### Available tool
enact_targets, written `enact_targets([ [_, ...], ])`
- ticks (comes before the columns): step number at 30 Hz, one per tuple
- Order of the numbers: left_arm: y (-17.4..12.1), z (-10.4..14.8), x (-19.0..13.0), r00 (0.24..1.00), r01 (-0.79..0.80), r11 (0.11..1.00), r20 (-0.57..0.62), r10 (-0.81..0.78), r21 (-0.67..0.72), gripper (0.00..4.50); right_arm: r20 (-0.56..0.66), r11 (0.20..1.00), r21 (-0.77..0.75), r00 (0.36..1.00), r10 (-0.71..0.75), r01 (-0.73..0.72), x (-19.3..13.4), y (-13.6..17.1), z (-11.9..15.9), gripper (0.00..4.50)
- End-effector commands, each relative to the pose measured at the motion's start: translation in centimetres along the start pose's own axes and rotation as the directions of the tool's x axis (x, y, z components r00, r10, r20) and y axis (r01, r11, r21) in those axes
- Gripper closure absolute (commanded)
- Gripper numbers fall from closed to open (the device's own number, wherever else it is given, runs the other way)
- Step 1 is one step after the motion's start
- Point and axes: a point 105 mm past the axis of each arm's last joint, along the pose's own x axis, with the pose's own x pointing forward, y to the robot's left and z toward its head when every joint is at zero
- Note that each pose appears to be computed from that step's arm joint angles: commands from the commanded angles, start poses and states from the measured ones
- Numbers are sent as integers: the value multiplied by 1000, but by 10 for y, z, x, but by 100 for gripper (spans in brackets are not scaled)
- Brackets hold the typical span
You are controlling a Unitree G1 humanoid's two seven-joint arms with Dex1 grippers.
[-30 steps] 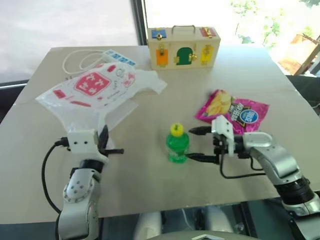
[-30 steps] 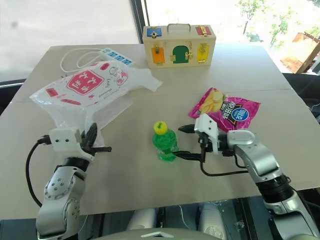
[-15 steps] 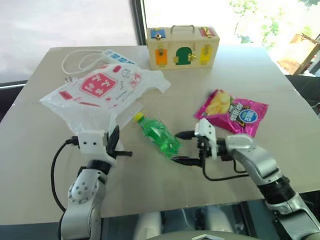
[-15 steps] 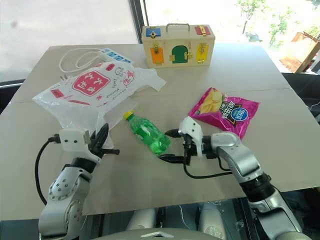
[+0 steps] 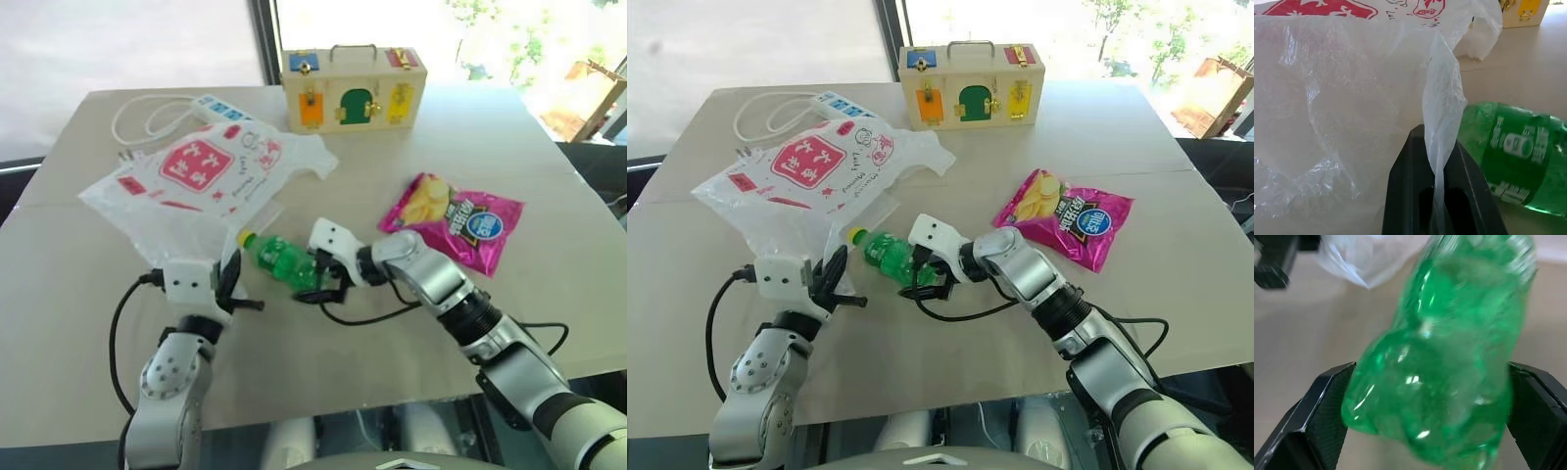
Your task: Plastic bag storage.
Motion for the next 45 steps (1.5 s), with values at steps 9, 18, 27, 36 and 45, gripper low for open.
enact_targets([
  [9,-1,1,-2,1000,-11,1000,29,11,2,450,84,982,72,980,-179,173,-9,-26,14,131],
  [18,-30,3,0,980,195,979,39,-193,-53,450,183,979,132,967,-175,153,-38,-25,21,131],
  [27,-84,25,-20,774,633,762,81,-628,-139,450,184,974,108,959,-214,196,-86,-23,17,131],
  [36,-98,36,-38,586,789,541,96,-804,-290,450,208,960,102,938,-278,262,-106,-26,29,131],
  [45,-67,51,-51,619,750,523,151,-771,-405,450,206,945,-1,925,-319,326,-65,-46,58,131],
])
